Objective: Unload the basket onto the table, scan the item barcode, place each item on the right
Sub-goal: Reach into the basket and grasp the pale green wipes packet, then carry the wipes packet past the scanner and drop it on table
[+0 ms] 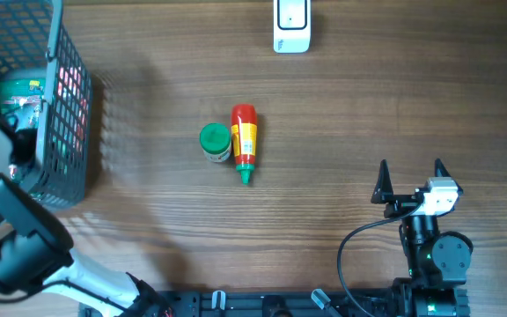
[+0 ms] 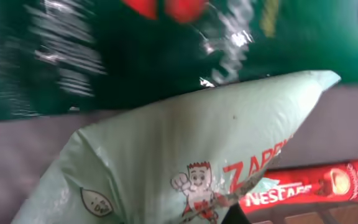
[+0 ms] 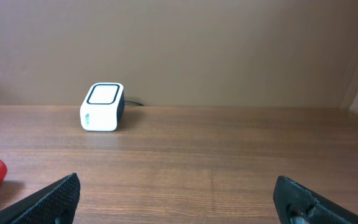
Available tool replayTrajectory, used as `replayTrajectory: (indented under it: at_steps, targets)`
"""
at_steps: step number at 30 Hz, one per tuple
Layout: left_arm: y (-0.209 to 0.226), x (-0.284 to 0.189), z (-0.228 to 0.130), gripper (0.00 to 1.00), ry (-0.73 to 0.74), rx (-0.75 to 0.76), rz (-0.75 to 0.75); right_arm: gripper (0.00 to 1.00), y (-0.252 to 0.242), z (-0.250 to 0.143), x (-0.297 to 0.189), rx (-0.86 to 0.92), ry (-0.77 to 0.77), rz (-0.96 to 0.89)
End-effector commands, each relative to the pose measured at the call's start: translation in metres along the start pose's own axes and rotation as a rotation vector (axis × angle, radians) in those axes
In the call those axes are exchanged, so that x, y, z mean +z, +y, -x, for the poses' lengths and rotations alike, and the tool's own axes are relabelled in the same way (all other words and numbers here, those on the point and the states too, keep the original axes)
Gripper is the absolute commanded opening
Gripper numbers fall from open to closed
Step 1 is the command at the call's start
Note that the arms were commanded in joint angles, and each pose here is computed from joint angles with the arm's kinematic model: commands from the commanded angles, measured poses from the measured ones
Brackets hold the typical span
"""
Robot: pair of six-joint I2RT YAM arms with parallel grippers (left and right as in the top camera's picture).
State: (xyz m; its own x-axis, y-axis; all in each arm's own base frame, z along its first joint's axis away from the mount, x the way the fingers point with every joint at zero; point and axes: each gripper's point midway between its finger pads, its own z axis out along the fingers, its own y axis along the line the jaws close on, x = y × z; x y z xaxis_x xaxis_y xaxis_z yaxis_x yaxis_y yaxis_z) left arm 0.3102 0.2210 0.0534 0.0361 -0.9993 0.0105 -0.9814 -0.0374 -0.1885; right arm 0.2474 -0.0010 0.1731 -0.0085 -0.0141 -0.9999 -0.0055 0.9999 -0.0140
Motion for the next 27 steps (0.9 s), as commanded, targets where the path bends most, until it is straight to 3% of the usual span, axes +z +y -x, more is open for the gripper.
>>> replayTrajectory:
  at_steps: [1, 8, 14, 18, 23, 27]
  targets:
    - [-0.007, -0.075, 0.042, 0.04, -0.172, -0.048, -0.124, 1.0, 0.004, 0.001, 0.0, -0.012, -0.007, 0.022]
    - [-0.018, -0.168, 0.045, 0.04, -0.232, -0.064, -0.419, 1.0, 0.004, 0.001, 0.0, -0.012, -0.007, 0.022]
    - [-0.06, -0.252, 0.003, 0.04, -0.194, 0.108, -0.795, 1.0, 0.004, 0.001, 0.0, -0.012, -0.007, 0.022]
    - [-0.078, -0.296, -0.054, 0.04, -0.087, 0.285, -0.981, 1.0, 0.004, 0.001, 0.0, -0.012, -0.007, 0.022]
    - [-0.093, -0.316, -0.158, 0.04, -0.014, 0.737, -1.086, 1.0, 0.004, 0.001, 0.0, -0.012, -0.007, 0.022]
    - [-0.091, -0.303, -0.249, 0.04, 0.021, 1.142, -1.087, 1.0, 0.004, 0.001, 0.0, -0.012, -0.007, 0.022]
